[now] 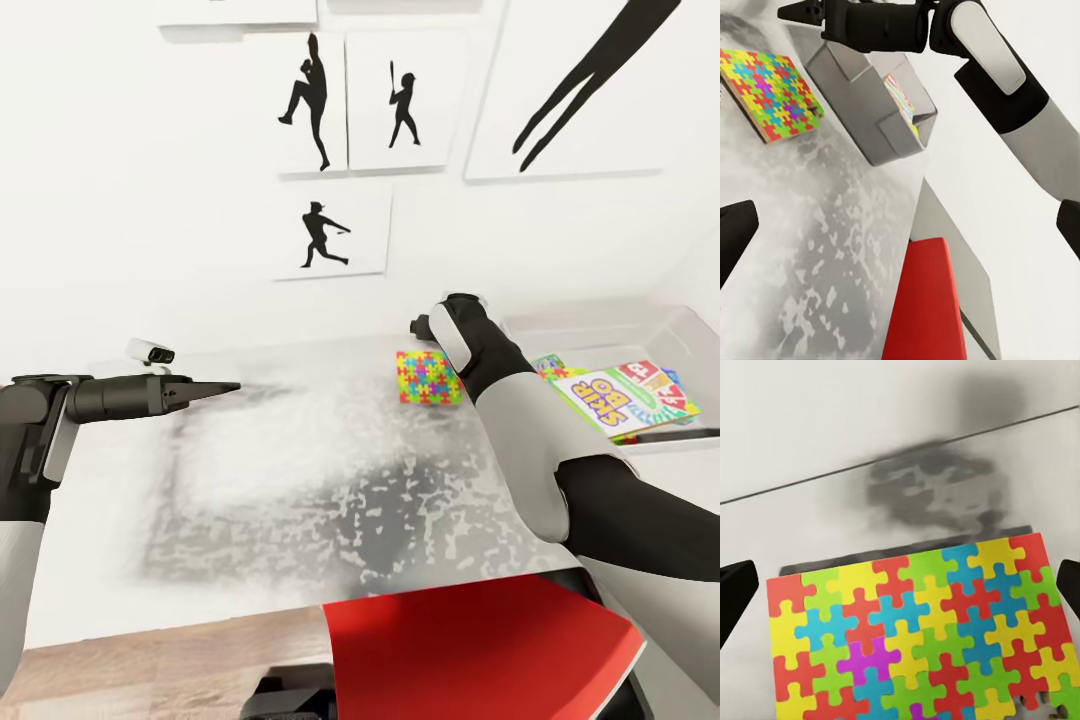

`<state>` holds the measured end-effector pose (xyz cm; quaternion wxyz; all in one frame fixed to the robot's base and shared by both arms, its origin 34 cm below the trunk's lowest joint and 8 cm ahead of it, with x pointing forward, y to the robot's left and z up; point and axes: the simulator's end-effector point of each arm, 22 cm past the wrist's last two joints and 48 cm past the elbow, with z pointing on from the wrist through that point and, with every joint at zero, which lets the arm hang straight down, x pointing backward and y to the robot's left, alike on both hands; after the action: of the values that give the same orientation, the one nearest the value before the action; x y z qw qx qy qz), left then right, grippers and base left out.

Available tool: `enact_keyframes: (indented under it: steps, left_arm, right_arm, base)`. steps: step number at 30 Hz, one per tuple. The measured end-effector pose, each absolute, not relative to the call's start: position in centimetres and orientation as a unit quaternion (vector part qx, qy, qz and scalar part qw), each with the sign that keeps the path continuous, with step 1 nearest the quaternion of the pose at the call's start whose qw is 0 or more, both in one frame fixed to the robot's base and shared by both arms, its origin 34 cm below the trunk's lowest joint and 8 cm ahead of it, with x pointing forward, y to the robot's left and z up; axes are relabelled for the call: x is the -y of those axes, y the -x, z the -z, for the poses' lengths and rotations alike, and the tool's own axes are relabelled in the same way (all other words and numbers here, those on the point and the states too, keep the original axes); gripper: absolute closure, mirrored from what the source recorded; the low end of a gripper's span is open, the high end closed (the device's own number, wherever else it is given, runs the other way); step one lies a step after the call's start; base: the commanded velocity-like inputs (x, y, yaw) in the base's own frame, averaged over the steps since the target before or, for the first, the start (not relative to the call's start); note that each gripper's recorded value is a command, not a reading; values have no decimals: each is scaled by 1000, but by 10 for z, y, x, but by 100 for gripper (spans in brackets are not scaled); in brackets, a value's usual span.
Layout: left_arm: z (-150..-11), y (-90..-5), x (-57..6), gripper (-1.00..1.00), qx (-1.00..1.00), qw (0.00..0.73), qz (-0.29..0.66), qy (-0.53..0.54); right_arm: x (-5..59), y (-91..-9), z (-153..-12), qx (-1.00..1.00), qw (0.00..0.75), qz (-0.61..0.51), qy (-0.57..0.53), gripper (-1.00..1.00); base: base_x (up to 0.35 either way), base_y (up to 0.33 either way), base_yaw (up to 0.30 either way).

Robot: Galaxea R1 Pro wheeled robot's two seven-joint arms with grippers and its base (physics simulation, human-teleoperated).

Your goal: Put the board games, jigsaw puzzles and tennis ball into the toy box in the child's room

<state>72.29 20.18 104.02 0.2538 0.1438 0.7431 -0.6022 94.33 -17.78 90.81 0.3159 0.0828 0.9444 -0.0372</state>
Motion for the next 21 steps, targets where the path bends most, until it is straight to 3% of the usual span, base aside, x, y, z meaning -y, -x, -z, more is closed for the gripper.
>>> enact_keyframes:
  steps: [21]
  left_arm:
    - [-1020,-724,-202,-100,-747,241,604,-134]
  right_arm:
    - [191,-942,-883,-948,302,40,-91,-100]
  base:
    - [0,0,0]
